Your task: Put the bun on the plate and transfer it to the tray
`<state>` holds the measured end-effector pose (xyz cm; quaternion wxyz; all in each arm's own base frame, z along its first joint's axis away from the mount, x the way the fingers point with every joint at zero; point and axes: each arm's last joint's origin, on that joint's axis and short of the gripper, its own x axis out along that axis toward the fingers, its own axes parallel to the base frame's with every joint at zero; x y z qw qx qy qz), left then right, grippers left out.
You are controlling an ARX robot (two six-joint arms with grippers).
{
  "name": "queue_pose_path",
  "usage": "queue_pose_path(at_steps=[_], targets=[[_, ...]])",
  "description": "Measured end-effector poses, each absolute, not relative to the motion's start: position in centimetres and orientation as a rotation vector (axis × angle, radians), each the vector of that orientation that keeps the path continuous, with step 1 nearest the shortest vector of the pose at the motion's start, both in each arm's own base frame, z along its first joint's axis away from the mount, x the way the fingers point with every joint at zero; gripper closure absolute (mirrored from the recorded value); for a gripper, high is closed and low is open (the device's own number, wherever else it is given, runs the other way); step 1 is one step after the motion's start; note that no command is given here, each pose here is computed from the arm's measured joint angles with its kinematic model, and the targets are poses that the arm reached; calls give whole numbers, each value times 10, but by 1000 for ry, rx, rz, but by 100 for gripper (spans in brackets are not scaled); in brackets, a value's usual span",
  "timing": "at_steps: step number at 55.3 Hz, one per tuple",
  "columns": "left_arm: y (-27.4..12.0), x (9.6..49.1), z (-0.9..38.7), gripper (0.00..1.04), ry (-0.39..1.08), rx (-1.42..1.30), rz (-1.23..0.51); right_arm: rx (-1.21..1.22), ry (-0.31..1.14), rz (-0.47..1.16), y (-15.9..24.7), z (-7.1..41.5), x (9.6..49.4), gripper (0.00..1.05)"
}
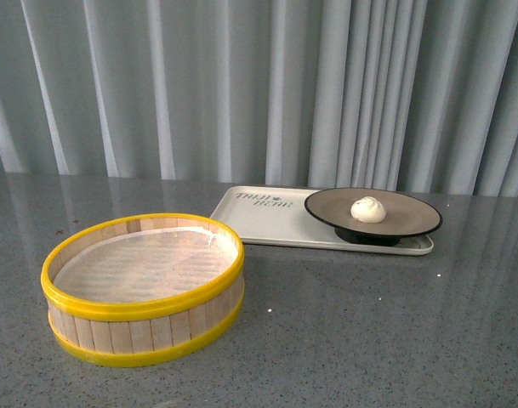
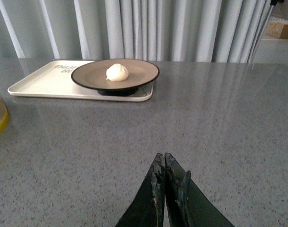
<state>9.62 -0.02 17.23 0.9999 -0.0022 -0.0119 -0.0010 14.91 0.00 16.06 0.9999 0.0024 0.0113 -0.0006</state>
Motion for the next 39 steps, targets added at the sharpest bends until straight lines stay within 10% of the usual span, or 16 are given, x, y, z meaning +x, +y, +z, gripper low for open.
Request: queue_pose_path(at_steps=[39], targets=[[0, 96, 172, 7, -24, -5, -2, 4, -7, -1, 0, 168, 118, 103]])
